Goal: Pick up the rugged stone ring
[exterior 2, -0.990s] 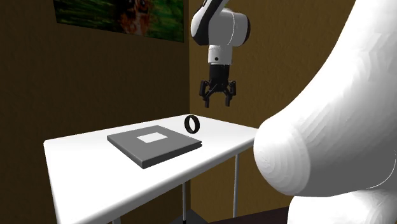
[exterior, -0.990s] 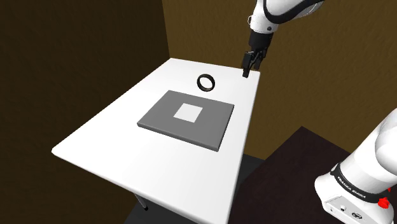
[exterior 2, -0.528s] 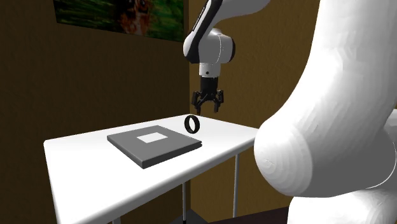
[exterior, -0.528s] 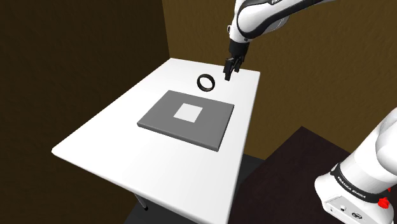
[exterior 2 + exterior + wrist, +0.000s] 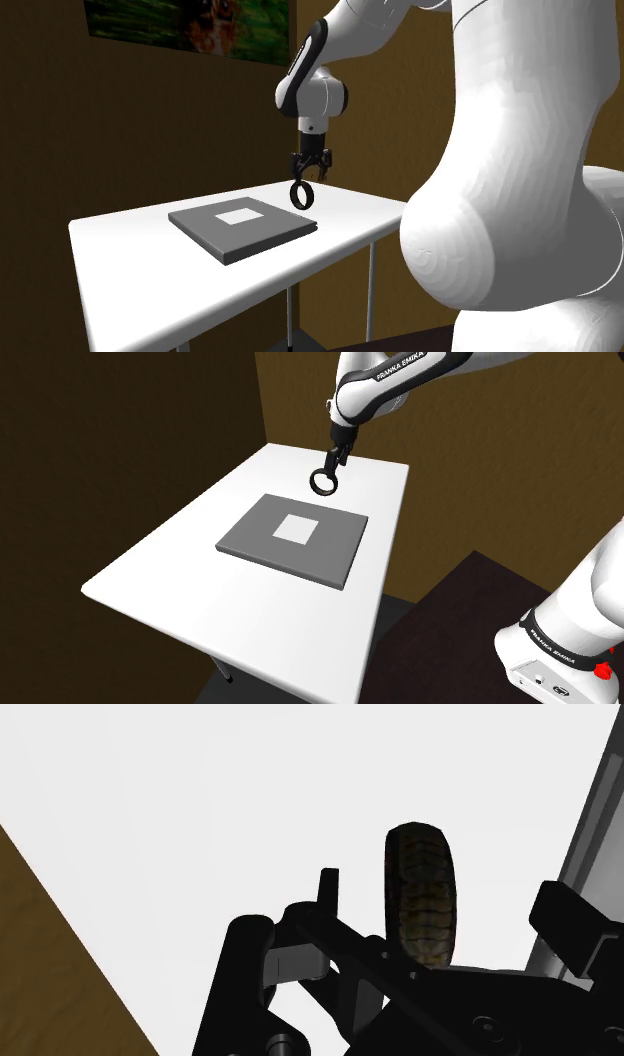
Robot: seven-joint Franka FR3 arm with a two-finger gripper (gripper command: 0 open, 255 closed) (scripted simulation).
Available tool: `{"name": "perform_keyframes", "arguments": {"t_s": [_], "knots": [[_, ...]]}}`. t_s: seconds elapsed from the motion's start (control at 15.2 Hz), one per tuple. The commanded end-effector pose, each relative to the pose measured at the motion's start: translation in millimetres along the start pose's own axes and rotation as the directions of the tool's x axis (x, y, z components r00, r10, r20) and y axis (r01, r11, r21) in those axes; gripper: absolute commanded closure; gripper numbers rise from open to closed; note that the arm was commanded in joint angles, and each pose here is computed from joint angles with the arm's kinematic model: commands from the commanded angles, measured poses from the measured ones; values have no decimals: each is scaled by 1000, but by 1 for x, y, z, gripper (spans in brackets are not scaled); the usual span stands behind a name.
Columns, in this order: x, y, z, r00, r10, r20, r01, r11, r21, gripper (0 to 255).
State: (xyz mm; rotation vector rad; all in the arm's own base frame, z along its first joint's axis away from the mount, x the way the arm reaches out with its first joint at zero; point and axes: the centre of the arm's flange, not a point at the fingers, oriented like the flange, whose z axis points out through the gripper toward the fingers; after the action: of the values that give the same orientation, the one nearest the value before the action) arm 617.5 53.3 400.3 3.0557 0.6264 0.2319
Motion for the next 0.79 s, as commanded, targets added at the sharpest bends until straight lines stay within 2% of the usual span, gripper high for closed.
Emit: {"name": "perform_keyframes", "arguments": {"t_s": [0.0,0.53,0.59,0.73], "knots": [[7,0,12,1000,-12,-6,12,1000,-1,0],[2,-1,46,1000,-12,-6,12,1000,-1,0],[2,-1,46,1000,-12,-6,12,1000,-1,255],[2,-1,47,1000,-12,-6,12,1000,-1,255]]}}
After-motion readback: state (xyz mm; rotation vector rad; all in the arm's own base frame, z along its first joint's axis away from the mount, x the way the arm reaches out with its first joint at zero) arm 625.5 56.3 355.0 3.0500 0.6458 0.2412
